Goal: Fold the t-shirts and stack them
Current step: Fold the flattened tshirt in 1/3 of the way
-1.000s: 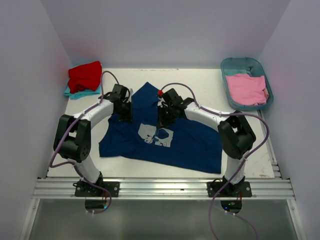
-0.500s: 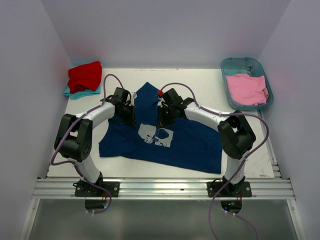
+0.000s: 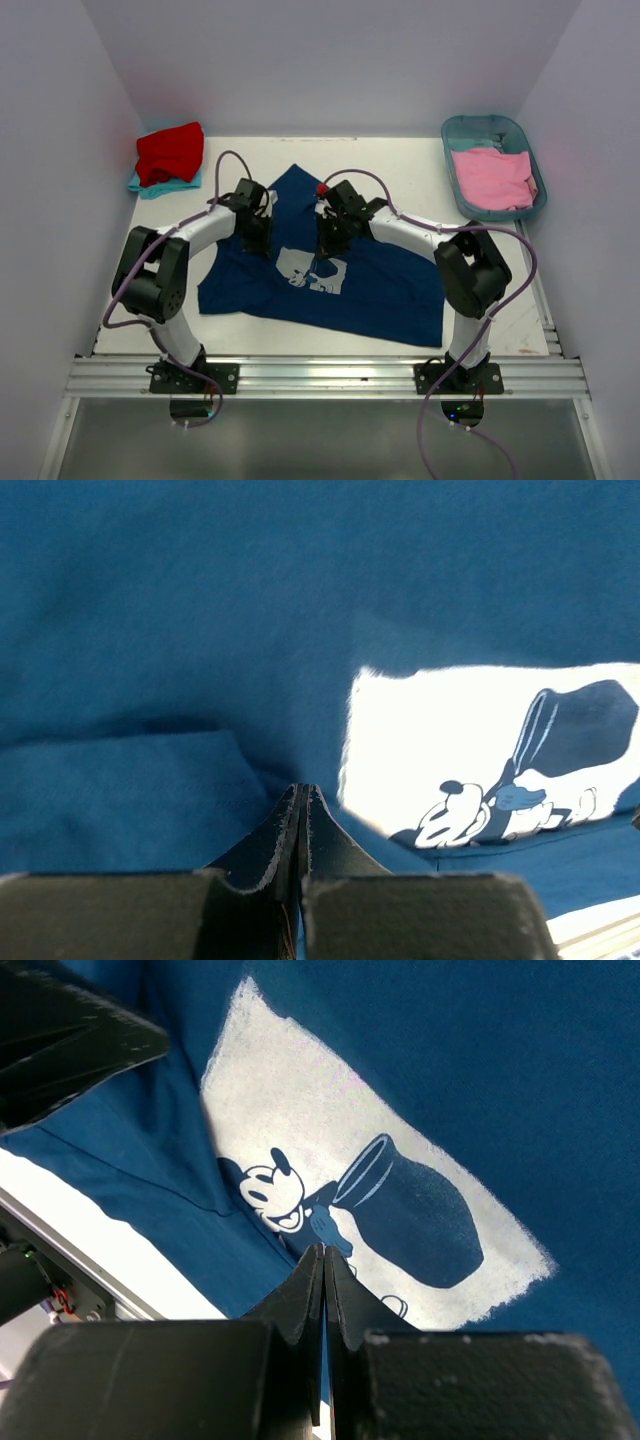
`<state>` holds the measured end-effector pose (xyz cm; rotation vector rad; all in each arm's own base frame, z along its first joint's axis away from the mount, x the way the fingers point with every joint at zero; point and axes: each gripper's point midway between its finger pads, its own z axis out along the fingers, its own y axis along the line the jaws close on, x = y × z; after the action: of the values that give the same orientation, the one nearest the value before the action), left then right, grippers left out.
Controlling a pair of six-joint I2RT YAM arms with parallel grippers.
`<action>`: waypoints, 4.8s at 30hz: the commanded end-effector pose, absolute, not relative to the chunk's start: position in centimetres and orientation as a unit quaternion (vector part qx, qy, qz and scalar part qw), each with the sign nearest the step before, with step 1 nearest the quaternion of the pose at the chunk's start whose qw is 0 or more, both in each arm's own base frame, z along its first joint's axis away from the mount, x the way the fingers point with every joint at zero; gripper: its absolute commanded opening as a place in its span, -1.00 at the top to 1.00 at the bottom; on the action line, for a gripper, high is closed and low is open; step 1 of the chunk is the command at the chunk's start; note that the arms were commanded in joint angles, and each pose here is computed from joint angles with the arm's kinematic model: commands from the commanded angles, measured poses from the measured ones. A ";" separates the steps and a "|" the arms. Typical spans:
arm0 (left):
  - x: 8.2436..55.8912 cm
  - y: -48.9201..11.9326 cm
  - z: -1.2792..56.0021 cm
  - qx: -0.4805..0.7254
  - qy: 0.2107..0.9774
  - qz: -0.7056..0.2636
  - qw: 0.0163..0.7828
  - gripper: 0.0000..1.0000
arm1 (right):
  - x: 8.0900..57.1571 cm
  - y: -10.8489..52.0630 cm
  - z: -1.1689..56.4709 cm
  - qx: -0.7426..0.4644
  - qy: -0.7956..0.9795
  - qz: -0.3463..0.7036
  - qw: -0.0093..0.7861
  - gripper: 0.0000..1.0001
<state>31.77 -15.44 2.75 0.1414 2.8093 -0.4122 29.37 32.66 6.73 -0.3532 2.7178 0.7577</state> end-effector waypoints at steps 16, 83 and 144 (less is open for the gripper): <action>28.6 -13.8 7.9 0.031 0.962 -0.124 0.240 1.00 | 29.2 33.3 6.7 -0.124 0.942 0.278 0.144 1.00; 25.8 -12.1 14.4 -0.094 0.915 -0.143 0.364 1.00 | 28.6 39.1 10.7 -0.230 0.908 0.314 0.156 0.57; 22.9 -8.2 17.4 -0.166 0.883 -0.122 0.422 1.00 | 29.0 48.2 2.4 -0.310 0.920 0.193 0.143 1.00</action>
<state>23.13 -8.56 17.94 -0.4114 2.2089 -0.3285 28.94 48.45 2.22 -0.8847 2.6623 0.5968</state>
